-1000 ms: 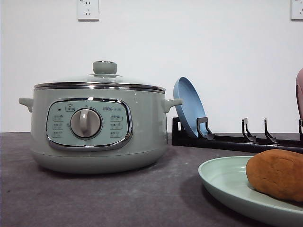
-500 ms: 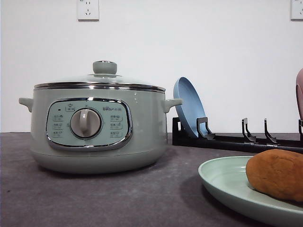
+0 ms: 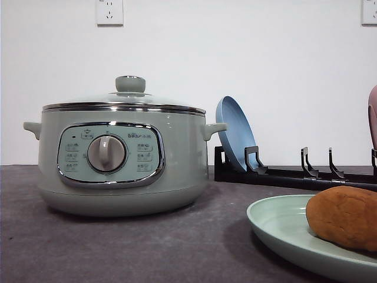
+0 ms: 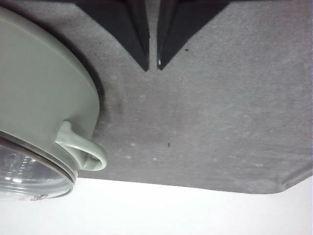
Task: Transfer potato from steamer to green plate
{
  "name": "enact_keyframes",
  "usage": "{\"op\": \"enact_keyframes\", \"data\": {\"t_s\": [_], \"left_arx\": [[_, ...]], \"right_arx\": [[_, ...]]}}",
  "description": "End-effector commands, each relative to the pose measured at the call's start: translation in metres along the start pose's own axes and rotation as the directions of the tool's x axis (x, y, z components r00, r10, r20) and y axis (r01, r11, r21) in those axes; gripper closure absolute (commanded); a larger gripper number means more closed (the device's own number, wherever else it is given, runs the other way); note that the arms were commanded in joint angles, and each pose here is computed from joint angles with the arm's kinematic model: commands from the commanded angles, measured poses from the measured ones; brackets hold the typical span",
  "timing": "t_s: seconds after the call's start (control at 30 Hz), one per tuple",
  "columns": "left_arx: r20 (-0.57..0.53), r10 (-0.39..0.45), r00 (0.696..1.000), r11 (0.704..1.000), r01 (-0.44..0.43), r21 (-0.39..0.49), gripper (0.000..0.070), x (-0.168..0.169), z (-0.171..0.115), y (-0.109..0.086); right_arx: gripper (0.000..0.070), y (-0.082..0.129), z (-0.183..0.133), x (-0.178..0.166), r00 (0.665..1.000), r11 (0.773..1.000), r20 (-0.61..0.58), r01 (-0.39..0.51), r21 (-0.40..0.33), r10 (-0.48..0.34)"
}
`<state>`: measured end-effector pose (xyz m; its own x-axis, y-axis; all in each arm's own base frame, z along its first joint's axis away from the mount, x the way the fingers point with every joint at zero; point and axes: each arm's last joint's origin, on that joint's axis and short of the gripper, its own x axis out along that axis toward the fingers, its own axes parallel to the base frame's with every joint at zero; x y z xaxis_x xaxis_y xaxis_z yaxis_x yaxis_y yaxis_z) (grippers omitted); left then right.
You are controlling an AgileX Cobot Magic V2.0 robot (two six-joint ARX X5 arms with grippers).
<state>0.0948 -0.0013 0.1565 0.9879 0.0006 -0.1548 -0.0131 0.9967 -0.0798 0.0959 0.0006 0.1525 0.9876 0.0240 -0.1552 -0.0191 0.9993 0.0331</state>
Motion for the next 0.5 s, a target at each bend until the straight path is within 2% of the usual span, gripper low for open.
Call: {"op": "enact_keyframes", "data": {"t_s": [0.0, 0.47], "left_arx": [[-0.025, 0.001, 1.000, 1.000, -0.001, 0.016, 0.0678, 0.0019, -0.0071, 0.0006], [-0.025, 0.001, 1.000, 1.000, -0.001, 0.016, 0.0678, 0.0019, -0.0071, 0.0006]], "right_arx": [[0.0684, -0.0002, -0.0001, 0.0004, 1.000, 1.000, 0.010, 0.001, -0.008, -0.001], [0.0684, -0.0002, -0.0001, 0.0004, 1.000, 1.000, 0.010, 0.001, -0.008, -0.001]]}}
